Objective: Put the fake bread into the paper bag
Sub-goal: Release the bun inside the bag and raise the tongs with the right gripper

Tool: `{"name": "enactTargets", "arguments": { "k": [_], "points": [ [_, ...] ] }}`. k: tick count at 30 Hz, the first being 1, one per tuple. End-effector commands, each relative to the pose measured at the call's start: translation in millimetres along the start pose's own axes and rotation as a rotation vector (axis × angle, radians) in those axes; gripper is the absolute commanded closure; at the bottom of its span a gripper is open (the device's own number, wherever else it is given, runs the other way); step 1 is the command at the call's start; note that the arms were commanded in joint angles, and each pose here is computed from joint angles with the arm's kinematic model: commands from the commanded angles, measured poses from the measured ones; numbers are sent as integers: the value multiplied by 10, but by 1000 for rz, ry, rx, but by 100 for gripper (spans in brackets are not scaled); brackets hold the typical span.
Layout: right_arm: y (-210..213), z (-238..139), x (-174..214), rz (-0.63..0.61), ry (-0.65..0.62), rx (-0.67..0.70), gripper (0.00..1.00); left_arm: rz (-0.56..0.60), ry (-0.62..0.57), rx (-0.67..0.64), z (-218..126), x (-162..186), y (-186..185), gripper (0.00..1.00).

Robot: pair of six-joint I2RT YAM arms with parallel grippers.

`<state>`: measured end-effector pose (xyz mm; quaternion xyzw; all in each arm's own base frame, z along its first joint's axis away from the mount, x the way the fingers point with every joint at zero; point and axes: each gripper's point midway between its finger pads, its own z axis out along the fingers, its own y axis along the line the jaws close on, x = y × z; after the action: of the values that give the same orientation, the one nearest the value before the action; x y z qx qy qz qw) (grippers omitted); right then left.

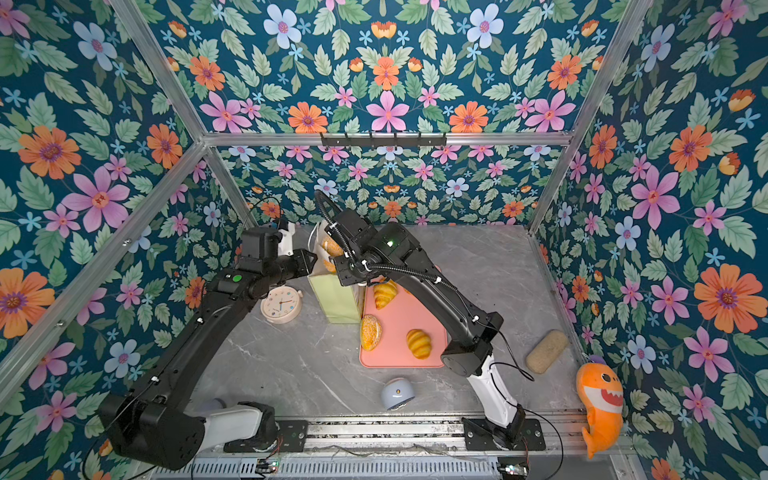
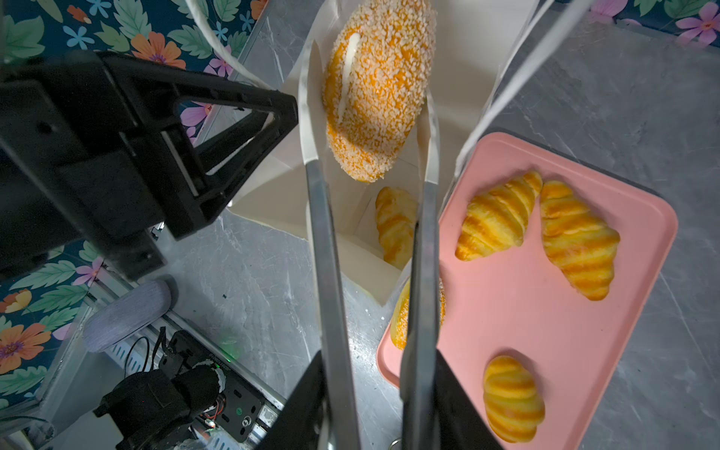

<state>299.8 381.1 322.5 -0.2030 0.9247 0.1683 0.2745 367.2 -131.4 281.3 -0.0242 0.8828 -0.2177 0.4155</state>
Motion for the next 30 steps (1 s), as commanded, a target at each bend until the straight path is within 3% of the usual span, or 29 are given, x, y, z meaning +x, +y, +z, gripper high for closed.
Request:
{"name": "enactTargets", "arguments": {
  "k": [1, 14, 30],
  "points": [
    [12, -38, -40, -3, -22, 2, 60, 6, -26, 5, -23, -65, -16, 70],
    [35, -155, -56, -11, -41, -10, 55, 7, -34, 2, -44, -95, -23, 70],
    [114, -694, -108, -22, -117, -100, 58, 4, -45, -15, -94, -105, 3, 70]
  ]
}}
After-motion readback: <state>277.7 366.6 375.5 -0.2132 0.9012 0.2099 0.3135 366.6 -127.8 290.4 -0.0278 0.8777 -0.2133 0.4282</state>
